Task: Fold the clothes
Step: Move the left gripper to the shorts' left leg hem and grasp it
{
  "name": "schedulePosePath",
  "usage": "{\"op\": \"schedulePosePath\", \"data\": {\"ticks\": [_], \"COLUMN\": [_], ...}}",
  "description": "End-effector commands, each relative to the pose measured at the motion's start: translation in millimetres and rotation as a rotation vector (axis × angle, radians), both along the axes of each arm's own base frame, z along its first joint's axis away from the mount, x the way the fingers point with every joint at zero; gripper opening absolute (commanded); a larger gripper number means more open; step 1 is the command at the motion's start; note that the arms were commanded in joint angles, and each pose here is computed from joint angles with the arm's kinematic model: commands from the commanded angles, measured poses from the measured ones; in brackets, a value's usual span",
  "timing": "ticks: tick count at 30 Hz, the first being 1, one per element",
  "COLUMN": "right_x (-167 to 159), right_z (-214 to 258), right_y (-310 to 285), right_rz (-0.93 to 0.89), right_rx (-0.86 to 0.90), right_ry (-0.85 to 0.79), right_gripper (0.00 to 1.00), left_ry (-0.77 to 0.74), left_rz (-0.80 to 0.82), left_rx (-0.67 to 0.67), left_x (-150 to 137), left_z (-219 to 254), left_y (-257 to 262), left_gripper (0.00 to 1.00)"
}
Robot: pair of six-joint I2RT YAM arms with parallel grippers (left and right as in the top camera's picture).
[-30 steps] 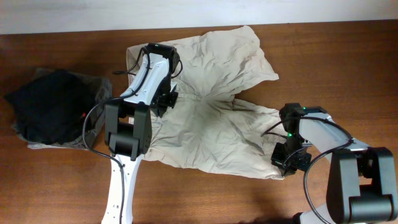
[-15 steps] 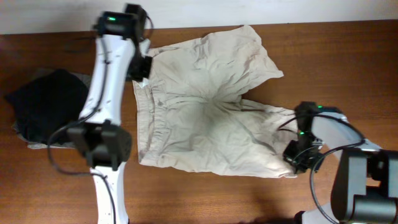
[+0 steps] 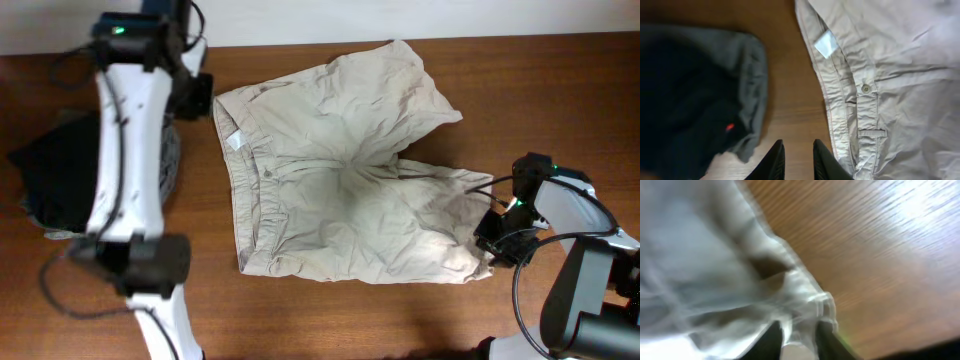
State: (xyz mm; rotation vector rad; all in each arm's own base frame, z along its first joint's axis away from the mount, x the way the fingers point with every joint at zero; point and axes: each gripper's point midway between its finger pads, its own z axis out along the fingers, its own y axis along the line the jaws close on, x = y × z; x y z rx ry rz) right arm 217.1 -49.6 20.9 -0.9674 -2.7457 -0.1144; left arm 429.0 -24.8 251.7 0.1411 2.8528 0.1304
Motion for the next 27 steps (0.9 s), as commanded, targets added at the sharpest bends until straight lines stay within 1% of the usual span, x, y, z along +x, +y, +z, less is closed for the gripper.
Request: {"op": "schedulePosePath", "data": {"ticks": [1,3,5,8,11,13,18,21,23,25,27], "right_x": [23.4,29.4,38.5,47.2,50.5,52.1,53.7,53.6,53.7,53.4,52.7], "right_z": [11.1,13.3,19.5,31.7,44.3,53.3,66.1,66.7,66.7,66.7,66.5], "right_y": [22.1,25.0,27.8,32.7,32.5,32.0,31.5,31.6,31.5,31.6,31.5], "right_rz": [0.094,0.112,0.134,0.162,0.176,0.185,0.192,0.192,0.192,0.192,0.191], "right_rx": [0.152,0.171,0.186,0.208,0.194,0.180,0.161,0.160,0.160,0.161,0.160], "right_ry": [-0.144,-0.181,-0.243,-0.320,-0.373,-0.408,-0.456,-0.458,-0.458,-0.457,-0.453], "right_gripper": [0.39,0.42,0.43,0.44,0.48,0.51,0.61,0.63,0.63,0.63,0.64], "left_ry": [-0.218,-0.253,-0.254,-0.245,-0.276,-0.321,-0.412,-0.396,-0.353,-0.295,-0.224], "left_rz": [0.053,0.071,0.074,0.085,0.082,0.091,0.176,0.237,0.248,0.233,0.200], "left_rx": [0.026,0.014,0.013,0.042,0.053,0.080,0.149,0.193,0.198,0.163,0.107], "left_x": [-37.0,-46.3,-54.8,-60.3,-68.7,-78.8,-112.7,-131.5,-137.1,-135.7,-128.5], "left_z": [84.2,97.1,99.6,98.4,109.3,123.8,151.2,144.8,127.3,98.0,57.3], "left_y": [15.1,16.0,16.9,22.4,22.5,25.6,43.0,55.8,56.7,48.8,35.3], "left_gripper": [0.24,0.25,0.25,0.25,0.26,0.32,0.34,0.34,0.40,0.47,0.63]}}
